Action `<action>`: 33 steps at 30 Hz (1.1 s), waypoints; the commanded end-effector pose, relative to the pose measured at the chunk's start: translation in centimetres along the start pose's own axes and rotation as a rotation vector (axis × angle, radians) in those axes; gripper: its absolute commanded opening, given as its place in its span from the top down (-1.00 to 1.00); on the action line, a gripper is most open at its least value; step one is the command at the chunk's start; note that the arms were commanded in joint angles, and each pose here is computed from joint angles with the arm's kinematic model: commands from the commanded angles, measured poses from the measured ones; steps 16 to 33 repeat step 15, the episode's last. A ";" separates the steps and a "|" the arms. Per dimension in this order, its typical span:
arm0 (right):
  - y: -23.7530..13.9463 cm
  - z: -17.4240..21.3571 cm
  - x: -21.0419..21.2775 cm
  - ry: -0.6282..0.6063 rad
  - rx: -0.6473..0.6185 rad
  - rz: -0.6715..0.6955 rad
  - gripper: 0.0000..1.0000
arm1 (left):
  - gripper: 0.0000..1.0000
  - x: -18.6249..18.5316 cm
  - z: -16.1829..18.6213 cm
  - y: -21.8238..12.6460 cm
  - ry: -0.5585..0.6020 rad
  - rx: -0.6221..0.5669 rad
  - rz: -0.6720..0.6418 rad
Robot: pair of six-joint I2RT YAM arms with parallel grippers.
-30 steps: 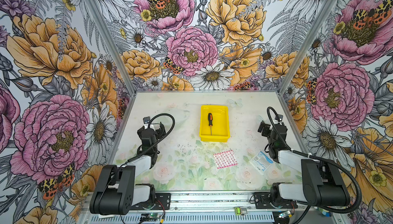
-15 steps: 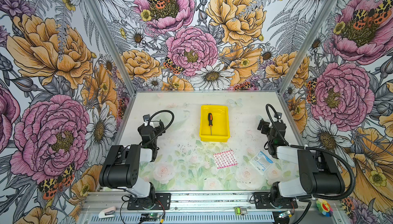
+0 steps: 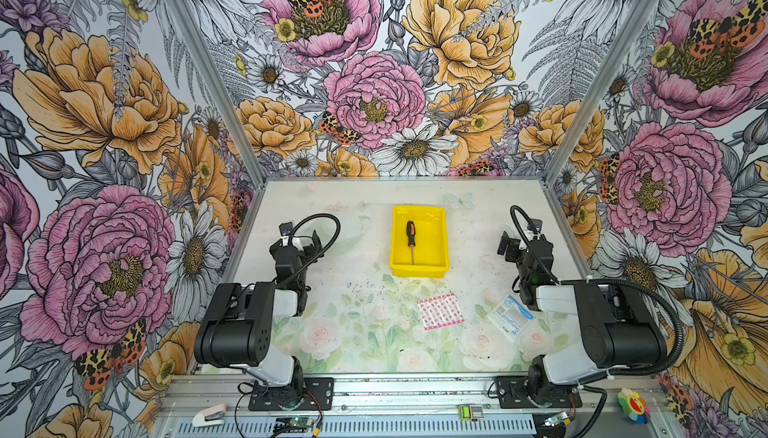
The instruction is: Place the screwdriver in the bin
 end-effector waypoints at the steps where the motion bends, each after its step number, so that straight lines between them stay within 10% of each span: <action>1: -0.1 0.0 0.4 -0.012 -0.021 -0.024 -0.99 | -0.97 -0.1 -0.6 0.0 0.020 -0.034 0.009; 33: -0.2 0.0 0.4 -0.012 -0.023 -0.024 -0.99 | -0.97 -1.1 -0.7 0.2 0.041 -0.034 0.100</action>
Point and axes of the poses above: each gripper's point midway between its finger pads, its own y axis out along the fingers, its own x axis along the line the jaws close on, z = x × y, the point moved 5 cm from there along -y, back along the fingers, and after that the axes turned 11 degrees about y, right-handed, at the moved point
